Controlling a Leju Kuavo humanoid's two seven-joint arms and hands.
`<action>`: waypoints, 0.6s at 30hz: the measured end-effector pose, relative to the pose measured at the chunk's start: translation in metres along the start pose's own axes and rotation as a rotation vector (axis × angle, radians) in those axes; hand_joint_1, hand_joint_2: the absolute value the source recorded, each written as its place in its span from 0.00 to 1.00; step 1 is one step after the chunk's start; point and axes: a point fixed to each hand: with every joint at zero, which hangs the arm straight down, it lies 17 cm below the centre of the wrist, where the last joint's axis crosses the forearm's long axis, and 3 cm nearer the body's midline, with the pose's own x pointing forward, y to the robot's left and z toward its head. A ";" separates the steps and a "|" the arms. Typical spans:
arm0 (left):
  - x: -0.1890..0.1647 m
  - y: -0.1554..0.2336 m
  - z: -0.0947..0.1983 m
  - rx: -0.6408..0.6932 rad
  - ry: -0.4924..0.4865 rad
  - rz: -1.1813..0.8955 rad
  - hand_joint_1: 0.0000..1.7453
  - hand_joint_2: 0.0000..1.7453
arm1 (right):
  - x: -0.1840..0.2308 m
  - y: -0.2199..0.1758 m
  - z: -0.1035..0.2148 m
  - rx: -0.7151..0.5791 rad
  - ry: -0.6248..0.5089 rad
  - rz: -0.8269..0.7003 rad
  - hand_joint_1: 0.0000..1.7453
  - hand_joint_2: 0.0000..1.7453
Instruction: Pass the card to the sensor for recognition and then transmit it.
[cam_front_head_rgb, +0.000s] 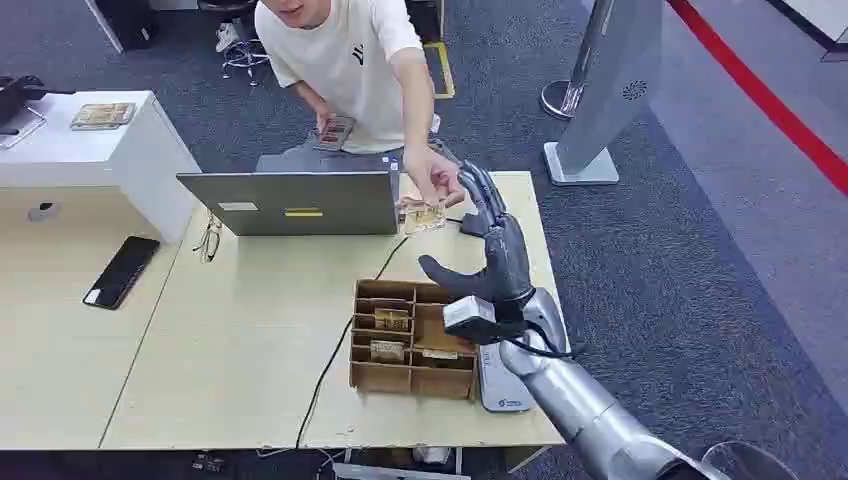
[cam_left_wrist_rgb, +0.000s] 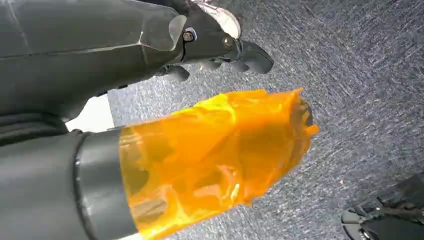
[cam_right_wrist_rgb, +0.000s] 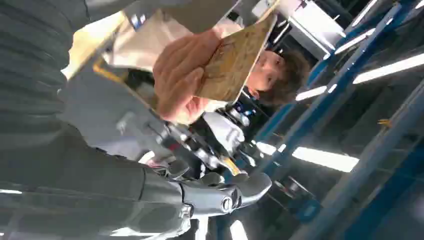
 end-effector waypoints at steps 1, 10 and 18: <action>0.001 0.000 0.000 0.000 -0.002 -0.007 0.00 0.00 | 0.003 0.002 -0.001 0.010 -0.017 0.017 0.00 1.00; 0.002 0.000 0.000 -0.009 -0.006 -0.045 0.00 0.00 | 0.014 0.015 -0.006 0.051 -0.083 0.091 0.00 1.00; 0.002 0.000 0.000 -0.017 -0.004 -0.078 0.00 0.00 | 0.019 0.017 -0.010 0.043 -0.092 0.093 0.12 1.00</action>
